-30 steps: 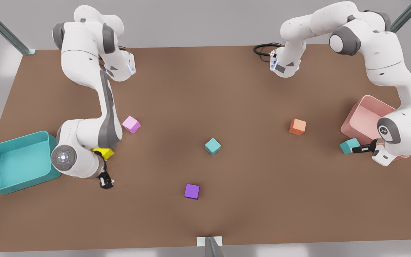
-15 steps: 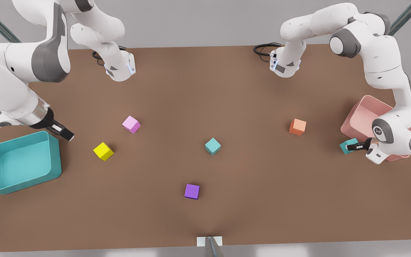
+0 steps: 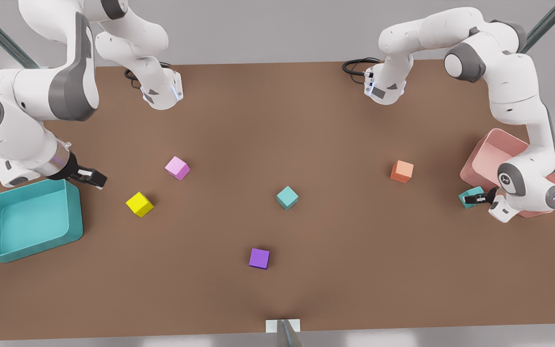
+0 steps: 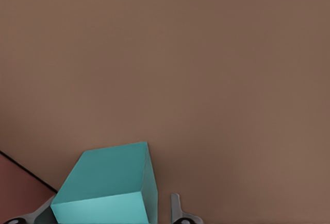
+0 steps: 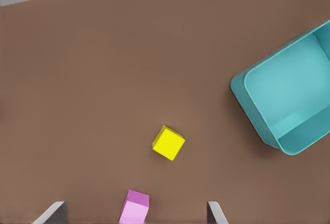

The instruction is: Stack the two blue cubes on top of each other

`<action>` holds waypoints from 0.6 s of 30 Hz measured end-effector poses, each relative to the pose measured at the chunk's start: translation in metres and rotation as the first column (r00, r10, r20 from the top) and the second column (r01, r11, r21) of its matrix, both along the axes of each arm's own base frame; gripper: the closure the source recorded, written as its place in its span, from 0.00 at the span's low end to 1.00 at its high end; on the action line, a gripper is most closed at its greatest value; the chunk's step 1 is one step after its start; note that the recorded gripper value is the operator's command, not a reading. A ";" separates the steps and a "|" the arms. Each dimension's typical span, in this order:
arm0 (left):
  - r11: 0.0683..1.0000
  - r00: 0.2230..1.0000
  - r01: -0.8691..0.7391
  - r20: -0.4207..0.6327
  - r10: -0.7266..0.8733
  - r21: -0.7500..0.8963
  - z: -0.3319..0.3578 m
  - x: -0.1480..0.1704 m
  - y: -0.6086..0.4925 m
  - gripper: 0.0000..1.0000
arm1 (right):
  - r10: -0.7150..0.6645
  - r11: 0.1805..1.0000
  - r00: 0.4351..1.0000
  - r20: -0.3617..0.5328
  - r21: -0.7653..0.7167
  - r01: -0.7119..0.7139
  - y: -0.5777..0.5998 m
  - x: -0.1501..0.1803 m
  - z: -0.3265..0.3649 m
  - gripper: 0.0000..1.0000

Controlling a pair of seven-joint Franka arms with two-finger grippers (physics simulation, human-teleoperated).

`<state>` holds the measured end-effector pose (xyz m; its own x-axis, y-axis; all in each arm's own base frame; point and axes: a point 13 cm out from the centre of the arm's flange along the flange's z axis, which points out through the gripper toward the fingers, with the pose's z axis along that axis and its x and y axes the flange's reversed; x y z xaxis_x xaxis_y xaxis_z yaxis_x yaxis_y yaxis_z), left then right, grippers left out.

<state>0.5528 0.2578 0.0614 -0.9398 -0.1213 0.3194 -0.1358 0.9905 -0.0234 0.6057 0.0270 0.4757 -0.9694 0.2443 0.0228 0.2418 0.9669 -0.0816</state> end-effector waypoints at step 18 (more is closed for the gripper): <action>0.828 0.824 0.554 0.203 -0.529 -0.093 0.153 0.042 -0.561 0.32 | 0.163 0.986 0.986 0.021 -0.034 -0.163 -0.012 0.003 0.011 0.00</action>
<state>0.5948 -0.3029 0.2144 -0.8797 0.4568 0.1323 0.4392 0.8870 -0.1424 0.6085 0.0151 0.4870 -0.9965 0.0832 -0.0059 0.0834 0.9905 -0.1096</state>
